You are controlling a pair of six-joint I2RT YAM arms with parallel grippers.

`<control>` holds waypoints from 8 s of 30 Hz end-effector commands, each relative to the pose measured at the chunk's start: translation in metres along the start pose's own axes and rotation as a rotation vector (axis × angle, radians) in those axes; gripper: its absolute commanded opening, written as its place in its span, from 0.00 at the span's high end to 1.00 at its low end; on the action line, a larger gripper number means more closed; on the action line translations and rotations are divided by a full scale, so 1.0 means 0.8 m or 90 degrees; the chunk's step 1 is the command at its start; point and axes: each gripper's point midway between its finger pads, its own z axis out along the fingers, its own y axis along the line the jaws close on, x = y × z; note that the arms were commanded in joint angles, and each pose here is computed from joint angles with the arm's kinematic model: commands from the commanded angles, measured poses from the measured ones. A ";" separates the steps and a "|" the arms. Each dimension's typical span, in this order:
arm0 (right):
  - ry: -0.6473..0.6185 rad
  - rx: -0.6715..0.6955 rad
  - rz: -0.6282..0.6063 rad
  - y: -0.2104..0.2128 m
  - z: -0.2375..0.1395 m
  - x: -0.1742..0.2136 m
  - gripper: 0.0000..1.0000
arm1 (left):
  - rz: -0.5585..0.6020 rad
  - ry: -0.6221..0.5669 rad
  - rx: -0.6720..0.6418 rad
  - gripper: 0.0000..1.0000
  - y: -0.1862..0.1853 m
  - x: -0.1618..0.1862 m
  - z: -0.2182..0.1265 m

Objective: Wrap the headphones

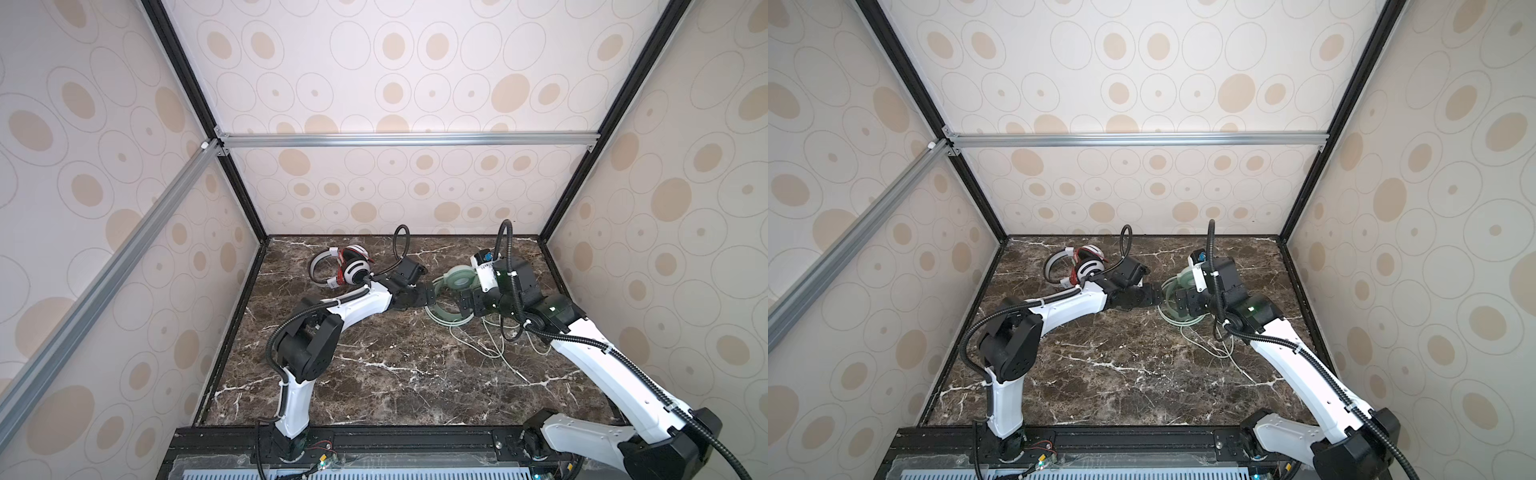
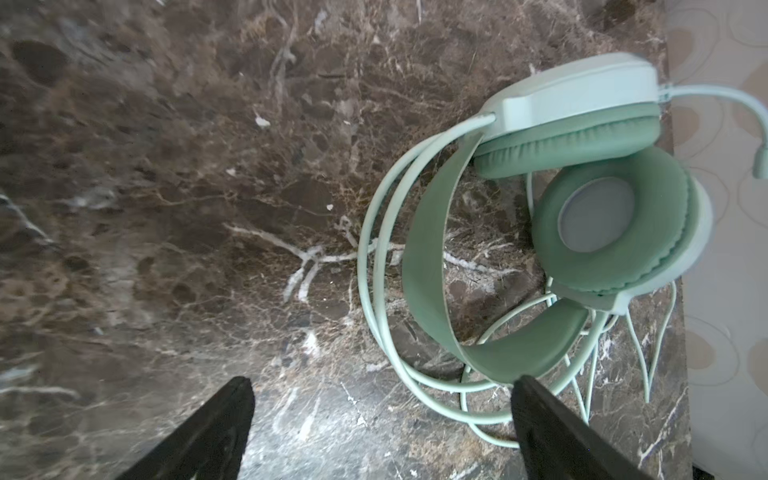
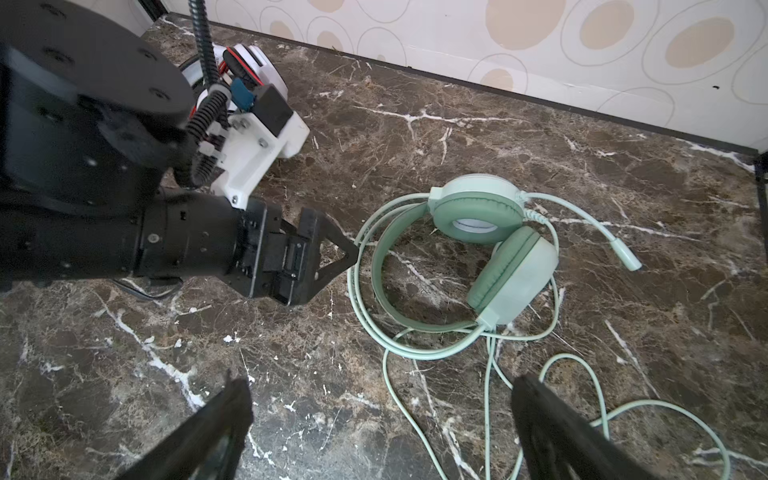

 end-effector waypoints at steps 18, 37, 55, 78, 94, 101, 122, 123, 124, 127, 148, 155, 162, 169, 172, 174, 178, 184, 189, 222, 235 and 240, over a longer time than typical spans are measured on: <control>-0.021 0.018 0.005 -0.025 -0.023 0.015 0.00 | -0.028 0.026 -0.049 0.38 -0.014 0.016 0.072; -0.017 0.033 0.002 -0.032 -0.022 0.017 0.00 | 0.000 -0.011 -0.096 0.89 0.016 -0.014 0.030; -0.035 0.004 0.018 -0.024 -0.029 0.020 0.00 | 0.048 -0.042 -0.015 1.00 0.011 -0.041 -0.104; -0.019 -0.016 0.091 -0.014 -0.021 0.000 0.03 | 0.142 0.059 -0.066 0.98 0.155 0.021 -0.082; 0.020 0.069 0.168 -0.034 -0.043 0.010 0.06 | 0.159 0.006 -0.078 0.24 0.157 -0.001 -0.107; 0.013 0.024 0.079 -0.019 0.006 -0.014 0.03 | 0.053 -0.016 -0.094 0.04 0.165 0.018 -0.151; 0.008 -0.064 -0.019 0.010 0.041 -0.001 0.02 | -0.118 0.013 -0.168 0.14 0.180 0.093 -0.101; 0.006 -0.067 -0.016 0.011 0.040 0.000 0.02 | -0.117 0.016 -0.175 0.15 0.180 0.092 -0.096; 0.004 -0.069 -0.014 0.012 0.039 0.000 0.02 | -0.117 0.017 -0.180 0.15 0.180 0.091 -0.092; 0.002 -0.072 -0.006 0.012 0.035 0.001 0.02 | -0.114 0.023 -0.192 0.18 0.181 0.090 -0.081; 0.009 -0.035 0.001 -0.006 0.003 0.040 0.02 | -0.038 0.018 -0.279 0.88 0.190 0.075 -0.066; 0.014 -0.023 0.028 -0.012 -0.003 0.055 0.01 | 0.005 -0.051 -0.282 1.00 0.163 0.018 -0.117; -0.101 -0.052 0.023 -0.005 -0.037 0.018 0.04 | 0.058 -0.154 -0.274 1.00 0.128 -0.060 -0.219; -0.165 -0.176 0.016 0.035 -0.052 -0.010 0.05 | 0.052 -0.228 -0.256 1.00 0.138 -0.122 -0.309; -0.187 -0.206 0.024 0.044 -0.055 -0.016 0.05 | 0.054 -0.258 -0.245 1.00 0.140 -0.146 -0.344; -0.200 -0.222 0.025 0.048 -0.056 -0.017 0.05 | 0.059 -0.271 -0.233 1.00 0.136 -0.159 -0.361; -0.205 -0.255 0.018 0.058 -0.046 -0.013 0.05 | 0.050 -0.292 -0.219 1.00 0.131 -0.177 -0.385; -0.201 -0.325 0.023 0.079 -0.016 -0.006 0.03 | 0.025 -0.316 -0.168 1.00 0.117 -0.194 -0.401; -0.199 -0.356 0.044 0.087 0.014 -0.006 0.03 | 0.024 -0.330 -0.144 1.00 0.107 -0.203 -0.414; -0.110 -0.409 0.067 0.101 0.120 0.022 0.61 | 0.041 -0.400 -0.069 1.00 0.075 -0.230 -0.482; -0.099 -0.349 0.010 0.085 0.074 0.036 0.92 | 0.026 -0.409 -0.065 1.00 0.092 -0.237 -0.475; -0.058 -0.298 -0.048 0.075 0.051 0.046 0.99 | 0.007 -0.420 -0.063 1.00 0.098 -0.241 -0.470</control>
